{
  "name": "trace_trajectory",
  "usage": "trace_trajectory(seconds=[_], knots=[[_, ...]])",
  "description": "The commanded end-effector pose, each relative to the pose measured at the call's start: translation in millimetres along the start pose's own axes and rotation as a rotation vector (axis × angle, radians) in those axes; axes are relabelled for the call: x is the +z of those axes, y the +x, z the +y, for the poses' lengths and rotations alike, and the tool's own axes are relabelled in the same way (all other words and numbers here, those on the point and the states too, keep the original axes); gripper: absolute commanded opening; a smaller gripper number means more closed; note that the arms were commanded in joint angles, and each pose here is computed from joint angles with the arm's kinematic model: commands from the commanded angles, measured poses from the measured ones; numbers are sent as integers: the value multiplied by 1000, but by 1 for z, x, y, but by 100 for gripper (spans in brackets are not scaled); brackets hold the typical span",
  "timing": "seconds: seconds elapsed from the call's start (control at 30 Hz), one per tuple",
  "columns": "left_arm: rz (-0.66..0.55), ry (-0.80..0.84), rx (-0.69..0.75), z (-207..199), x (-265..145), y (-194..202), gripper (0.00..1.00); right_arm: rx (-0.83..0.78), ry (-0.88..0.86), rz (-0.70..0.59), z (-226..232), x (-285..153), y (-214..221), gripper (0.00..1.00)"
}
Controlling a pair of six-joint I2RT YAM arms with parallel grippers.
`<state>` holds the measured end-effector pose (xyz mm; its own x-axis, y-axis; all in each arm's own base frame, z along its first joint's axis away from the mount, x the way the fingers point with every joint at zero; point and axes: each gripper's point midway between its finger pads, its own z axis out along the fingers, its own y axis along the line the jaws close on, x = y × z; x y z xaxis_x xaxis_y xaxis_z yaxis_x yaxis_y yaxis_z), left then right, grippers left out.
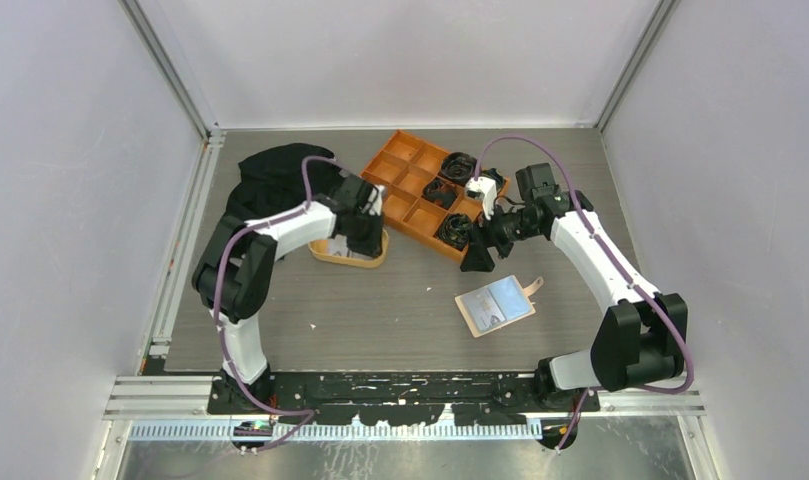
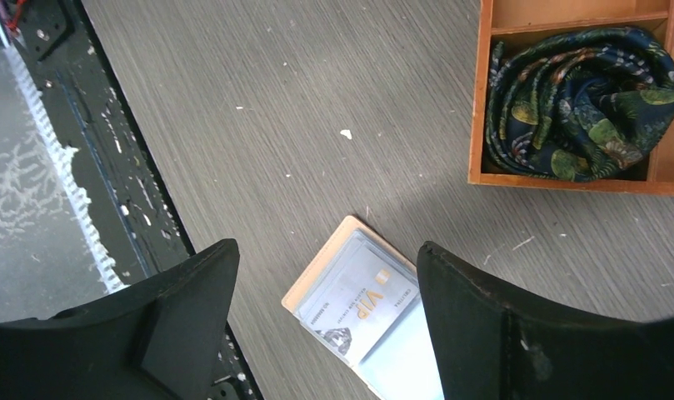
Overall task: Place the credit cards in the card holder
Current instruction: Move the storage box to the center of the board.
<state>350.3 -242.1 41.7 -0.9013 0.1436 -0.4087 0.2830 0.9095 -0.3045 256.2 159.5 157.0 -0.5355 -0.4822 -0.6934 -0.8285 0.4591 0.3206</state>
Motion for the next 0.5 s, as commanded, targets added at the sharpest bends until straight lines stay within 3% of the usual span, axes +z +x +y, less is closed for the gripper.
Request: trace_trajectory(seconds=[0.0, 0.23, 0.47], knots=[[-57, 237, 9, -89, -8, 17, 20, 48, -49, -64, 6, 5, -14, 83], [-110, 378, -7, -172, 4, 29, 23, 147, 1, -81, -3, 6, -21, 80], [-300, 478, 72, -208, -65, 1, 30, 139, 62, -138, -5, -5, -30, 82]])
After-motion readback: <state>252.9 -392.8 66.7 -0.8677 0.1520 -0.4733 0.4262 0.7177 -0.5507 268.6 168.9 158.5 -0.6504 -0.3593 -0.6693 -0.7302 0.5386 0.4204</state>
